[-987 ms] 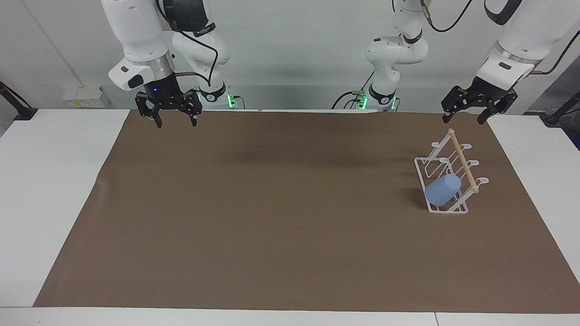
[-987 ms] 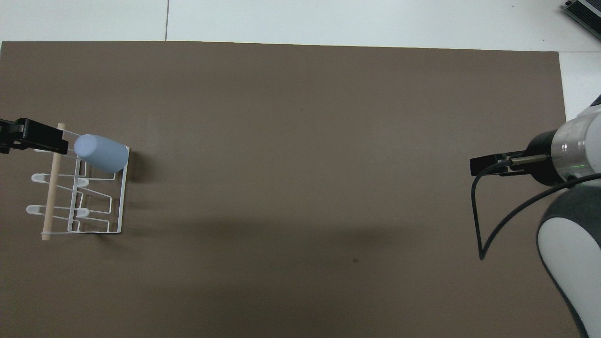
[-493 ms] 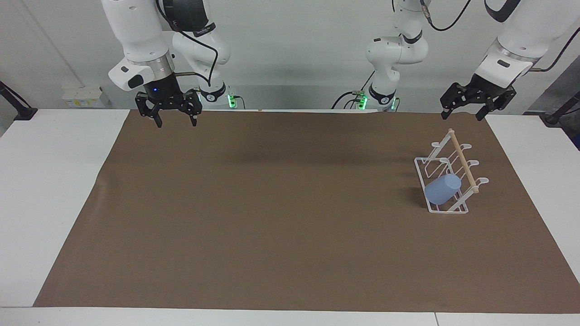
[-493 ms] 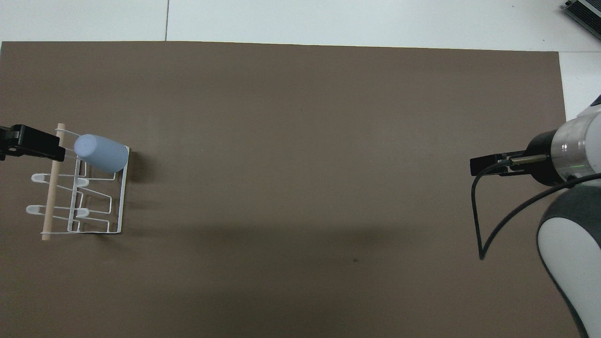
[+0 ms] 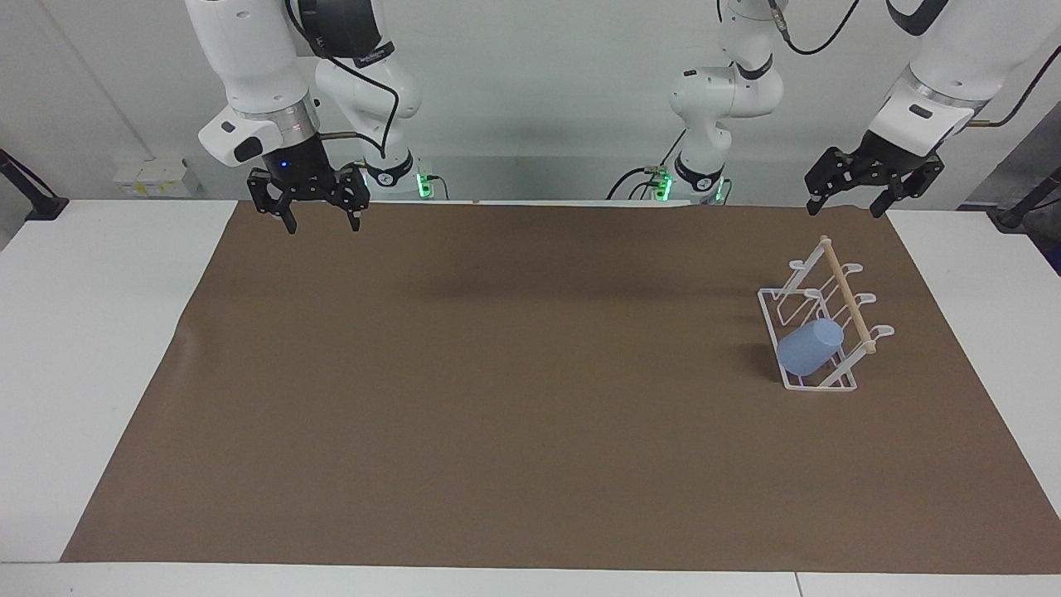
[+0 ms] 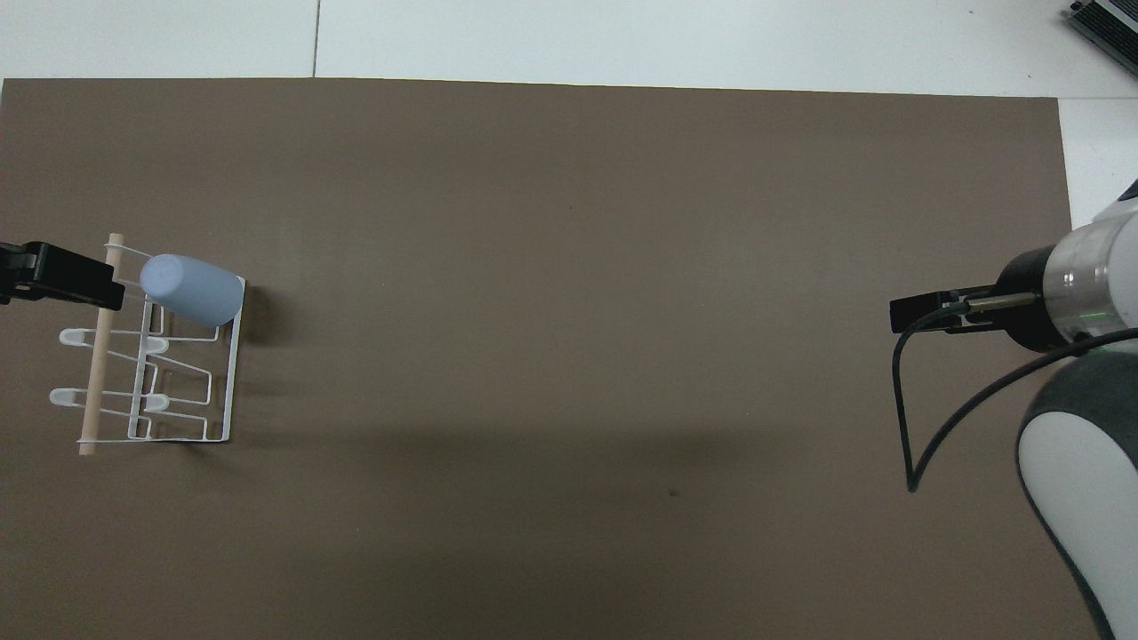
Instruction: Hang cup on cup holder
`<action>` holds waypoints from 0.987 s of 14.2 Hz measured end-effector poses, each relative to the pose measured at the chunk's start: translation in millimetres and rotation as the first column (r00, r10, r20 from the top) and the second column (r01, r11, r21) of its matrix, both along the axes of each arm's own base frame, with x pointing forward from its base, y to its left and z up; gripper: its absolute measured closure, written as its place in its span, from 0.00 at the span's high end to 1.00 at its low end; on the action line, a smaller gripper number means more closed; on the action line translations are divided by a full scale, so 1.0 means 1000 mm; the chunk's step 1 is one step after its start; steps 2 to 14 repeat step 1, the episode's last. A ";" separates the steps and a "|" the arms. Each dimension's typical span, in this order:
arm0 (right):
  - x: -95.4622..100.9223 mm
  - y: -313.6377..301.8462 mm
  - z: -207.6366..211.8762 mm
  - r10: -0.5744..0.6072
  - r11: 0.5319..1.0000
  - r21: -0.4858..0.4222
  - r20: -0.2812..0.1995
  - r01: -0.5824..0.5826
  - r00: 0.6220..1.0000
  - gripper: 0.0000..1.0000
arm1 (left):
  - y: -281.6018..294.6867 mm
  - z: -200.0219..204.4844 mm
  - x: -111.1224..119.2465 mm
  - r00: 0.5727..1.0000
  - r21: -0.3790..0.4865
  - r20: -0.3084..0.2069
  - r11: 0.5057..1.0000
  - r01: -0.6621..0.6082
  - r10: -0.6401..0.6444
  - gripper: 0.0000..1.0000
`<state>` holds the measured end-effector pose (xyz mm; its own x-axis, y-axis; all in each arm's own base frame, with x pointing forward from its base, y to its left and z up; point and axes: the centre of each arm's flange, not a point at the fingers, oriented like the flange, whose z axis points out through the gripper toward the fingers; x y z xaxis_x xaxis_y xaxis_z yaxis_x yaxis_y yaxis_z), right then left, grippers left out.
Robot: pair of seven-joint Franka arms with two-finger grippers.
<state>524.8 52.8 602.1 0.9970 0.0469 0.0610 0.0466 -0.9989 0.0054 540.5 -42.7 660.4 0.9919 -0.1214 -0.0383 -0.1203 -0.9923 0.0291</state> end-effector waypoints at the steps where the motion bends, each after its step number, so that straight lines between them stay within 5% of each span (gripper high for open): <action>1: 0.000 0.000 0.000 0.000 1.000 0.000 0.000 0.000 1.000 1.00 | 0.000 0.000 0.000 1.000 0.000 0.000 1.000 0.001 -0.001 1.00; 14: 0.000 0.000 0.000 0.000 1.000 0.000 0.000 0.000 1.000 1.00 | 0.000 0.000 0.000 1.000 0.000 0.000 1.000 0.001 -0.001 1.00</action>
